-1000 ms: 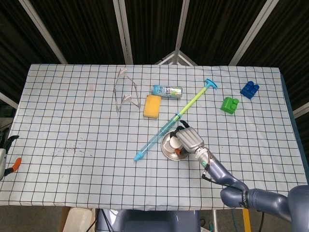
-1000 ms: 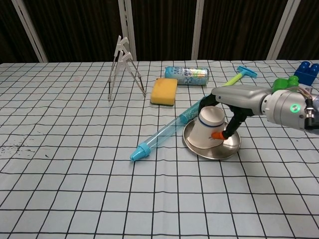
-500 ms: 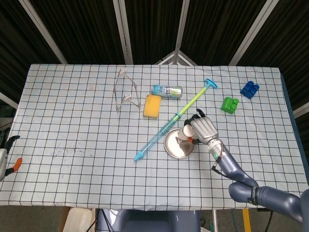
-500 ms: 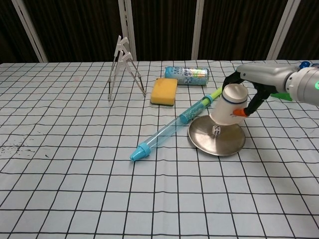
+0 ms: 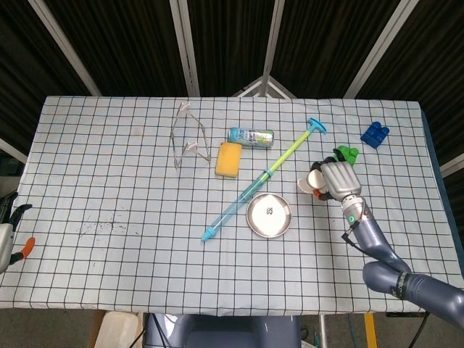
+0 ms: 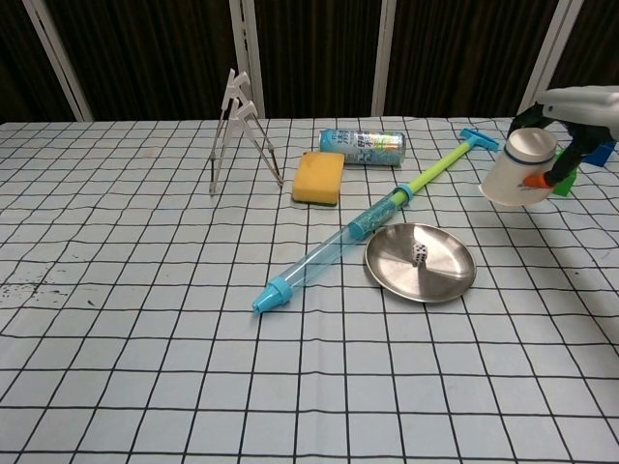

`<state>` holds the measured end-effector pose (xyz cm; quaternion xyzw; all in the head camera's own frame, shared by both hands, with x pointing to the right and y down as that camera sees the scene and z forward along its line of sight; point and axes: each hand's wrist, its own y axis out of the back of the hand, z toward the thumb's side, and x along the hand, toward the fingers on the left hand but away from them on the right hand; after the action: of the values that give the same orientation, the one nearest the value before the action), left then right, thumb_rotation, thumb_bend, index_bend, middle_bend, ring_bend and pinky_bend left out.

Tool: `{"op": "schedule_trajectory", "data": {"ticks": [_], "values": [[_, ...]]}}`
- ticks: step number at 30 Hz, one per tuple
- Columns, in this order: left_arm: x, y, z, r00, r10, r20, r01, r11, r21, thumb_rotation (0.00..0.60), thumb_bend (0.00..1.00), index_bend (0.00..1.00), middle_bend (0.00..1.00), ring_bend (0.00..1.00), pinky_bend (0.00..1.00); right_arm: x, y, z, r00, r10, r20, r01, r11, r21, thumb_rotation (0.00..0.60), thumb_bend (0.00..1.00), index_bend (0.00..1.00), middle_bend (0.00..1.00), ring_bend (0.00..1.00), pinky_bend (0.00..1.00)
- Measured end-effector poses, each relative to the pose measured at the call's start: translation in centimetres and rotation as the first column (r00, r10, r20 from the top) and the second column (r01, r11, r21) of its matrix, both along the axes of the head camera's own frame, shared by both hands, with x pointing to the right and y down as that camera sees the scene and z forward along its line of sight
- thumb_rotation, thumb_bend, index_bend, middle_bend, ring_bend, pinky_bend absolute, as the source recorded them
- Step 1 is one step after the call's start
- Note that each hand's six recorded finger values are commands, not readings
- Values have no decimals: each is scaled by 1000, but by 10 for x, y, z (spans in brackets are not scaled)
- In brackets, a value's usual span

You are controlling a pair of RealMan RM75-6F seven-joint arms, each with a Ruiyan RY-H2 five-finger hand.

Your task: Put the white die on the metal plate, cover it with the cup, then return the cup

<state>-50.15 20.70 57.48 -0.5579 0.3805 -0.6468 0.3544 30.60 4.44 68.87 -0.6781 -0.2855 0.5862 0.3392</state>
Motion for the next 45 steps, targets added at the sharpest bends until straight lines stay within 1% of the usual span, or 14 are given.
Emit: {"op": "schedule_trajectory", "data": {"ticks": [4,9,15,20,27,29,30,33,35,37,41,45], "values": [[0,0,1,1000,0,6,0,1000,1,600,456,194,0,0,35,28,-3,11,997,32,-67,-33,999,-14,600,360,568,454,243,0],[3,0,4,1000,7,17,-7,1000,-5,600,457,194,0,0,35,52,0,26,992,80,-96,-84,996,-37,600,360,568,454,243,0],[5,0,7,1000,9,25,-9,1000,-13,600,457,193,0,0,35,52,5,39,993,93,-65,-97,994,-55,600,360,567,454,243,0],[5,0,8,1000,8,26,-7,1000,-15,600,456,194,0,0,35,52,10,49,994,99,-52,-103,991,-83,600,361,567,454,243,0],[7,-1,11,1000,15,26,-15,1000,-26,600,457,194,0,0,35,46,16,53,995,103,-8,-103,989,-104,600,361,559,453,233,0],[7,-1,11,999,18,26,-17,1000,-26,600,457,194,0,0,35,46,18,55,995,100,-6,-100,989,-111,600,339,498,422,201,0],[7,-1,11,999,18,27,-17,1000,-24,600,456,194,0,0,35,47,19,55,995,100,-8,-100,988,-114,600,306,445,385,175,0],[6,-1,11,999,13,29,-13,1000,-23,600,456,193,0,0,35,51,21,57,995,94,-25,-96,987,-126,600,183,258,226,95,0],[5,-1,11,999,12,30,-11,1000,-23,600,457,193,0,0,35,55,22,59,995,84,-46,-90,986,-140,600,131,123,119,56,0],[6,-1,11,999,14,30,-13,1000,-24,600,457,194,0,0,35,58,22,60,995,74,-69,-84,985,-152,600,111,59,80,49,0],[7,-1,13,999,19,29,-18,999,-29,600,456,196,0,0,35,59,20,56,994,73,-78,-84,985,-150,600,96,1,58,33,0],[6,-1,11,999,16,29,-15,1000,-24,600,457,196,0,0,35,55,18,48,995,67,-67,-76,987,-144,600,96,0,53,20,0]]}}
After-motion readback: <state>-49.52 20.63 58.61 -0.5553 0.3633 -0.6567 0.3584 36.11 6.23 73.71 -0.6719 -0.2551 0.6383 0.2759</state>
